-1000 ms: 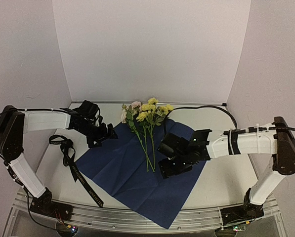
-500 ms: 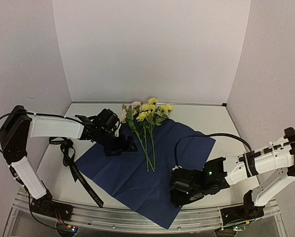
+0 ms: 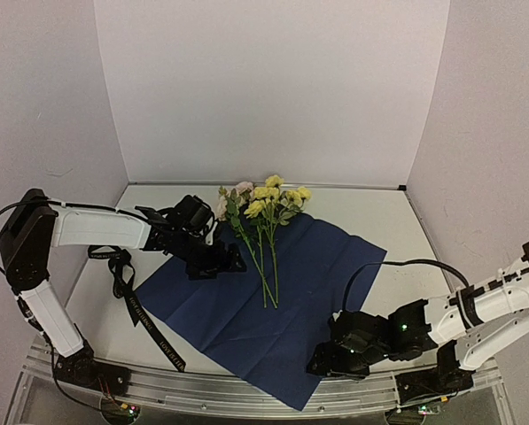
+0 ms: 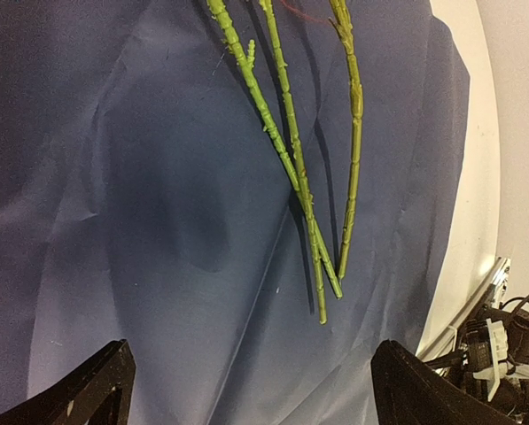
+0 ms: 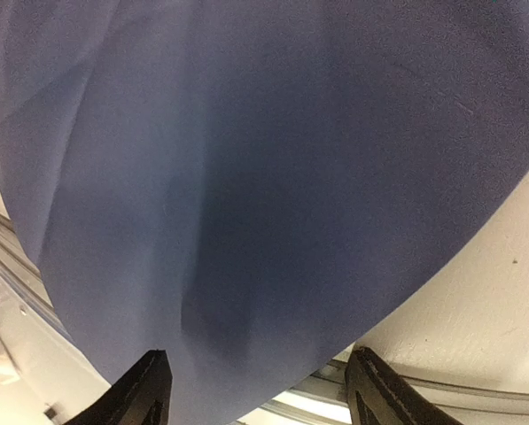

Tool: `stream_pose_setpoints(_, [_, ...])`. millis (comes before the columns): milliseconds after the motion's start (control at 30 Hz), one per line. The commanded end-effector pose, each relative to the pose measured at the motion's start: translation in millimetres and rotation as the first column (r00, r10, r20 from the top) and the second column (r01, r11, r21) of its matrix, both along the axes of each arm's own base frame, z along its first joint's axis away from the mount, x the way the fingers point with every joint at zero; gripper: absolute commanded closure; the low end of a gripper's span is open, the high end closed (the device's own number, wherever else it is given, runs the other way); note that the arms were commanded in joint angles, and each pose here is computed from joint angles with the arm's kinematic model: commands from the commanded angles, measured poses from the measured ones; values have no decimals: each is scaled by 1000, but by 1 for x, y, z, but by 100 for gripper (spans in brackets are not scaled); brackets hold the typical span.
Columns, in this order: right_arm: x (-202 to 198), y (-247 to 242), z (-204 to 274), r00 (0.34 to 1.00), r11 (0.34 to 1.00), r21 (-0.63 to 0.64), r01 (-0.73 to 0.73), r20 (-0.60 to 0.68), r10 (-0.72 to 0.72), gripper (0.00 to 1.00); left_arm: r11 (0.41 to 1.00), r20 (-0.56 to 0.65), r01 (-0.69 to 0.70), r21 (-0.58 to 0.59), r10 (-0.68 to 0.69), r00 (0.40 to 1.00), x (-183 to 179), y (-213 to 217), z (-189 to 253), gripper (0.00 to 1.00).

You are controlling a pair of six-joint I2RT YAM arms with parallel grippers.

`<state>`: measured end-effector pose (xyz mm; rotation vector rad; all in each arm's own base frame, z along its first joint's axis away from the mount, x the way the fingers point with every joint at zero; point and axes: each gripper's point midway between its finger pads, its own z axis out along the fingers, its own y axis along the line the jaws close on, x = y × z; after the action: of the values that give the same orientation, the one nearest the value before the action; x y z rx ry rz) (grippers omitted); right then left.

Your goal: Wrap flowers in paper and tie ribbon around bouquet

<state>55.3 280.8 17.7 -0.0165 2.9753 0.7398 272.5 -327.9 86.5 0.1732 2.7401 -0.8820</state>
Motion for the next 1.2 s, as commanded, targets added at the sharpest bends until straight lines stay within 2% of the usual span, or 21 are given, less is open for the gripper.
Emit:
stream_pose_setpoints(0, [2, 10, 11, 990, 984, 111, 136, -57, -130, 32, 999, 62, 24, -43, -21, 998, 7, -8, 26, 4])
stream_pose_setpoints(400, [26, 15, 25, 966, 946, 198, 258, -63, -250, 59, 998, 78, 43, -47, -40, 996, 4, -6, 38, 4])
stream_pose_setpoints(567, [33, 22, 34, 961, 935, 221, 277, -57, -271, 76, 997, 91, 49, -57, -44, 995, 1, -3, 42, 4])
stream_pose_setpoints(667, [36, 26, 38, 958, 930, 229, 286, -60, -280, 91, 996, 102, 59, -68, -52, 993, -2, -3, 45, 4])
stream_pose_setpoints(767, [41, 30, 45, 952, 919, 248, 306, -72, -298, 99, 994, 122, 75, -79, -65, 990, -5, -4, 49, 4])
stream_pose_setpoints(967, [59, 35, 66, 921, 873, 296, 388, -125, -368, 100, 981, 211, 150, -125, -121, 970, -12, -15, 70, 4])
stream_pose_setpoints(1167, [90, 43, 92, 855, 795, 315, 519, -211, -474, 100, 961, 331, 231, -151, -171, 928, -16, -26, 97, 5])
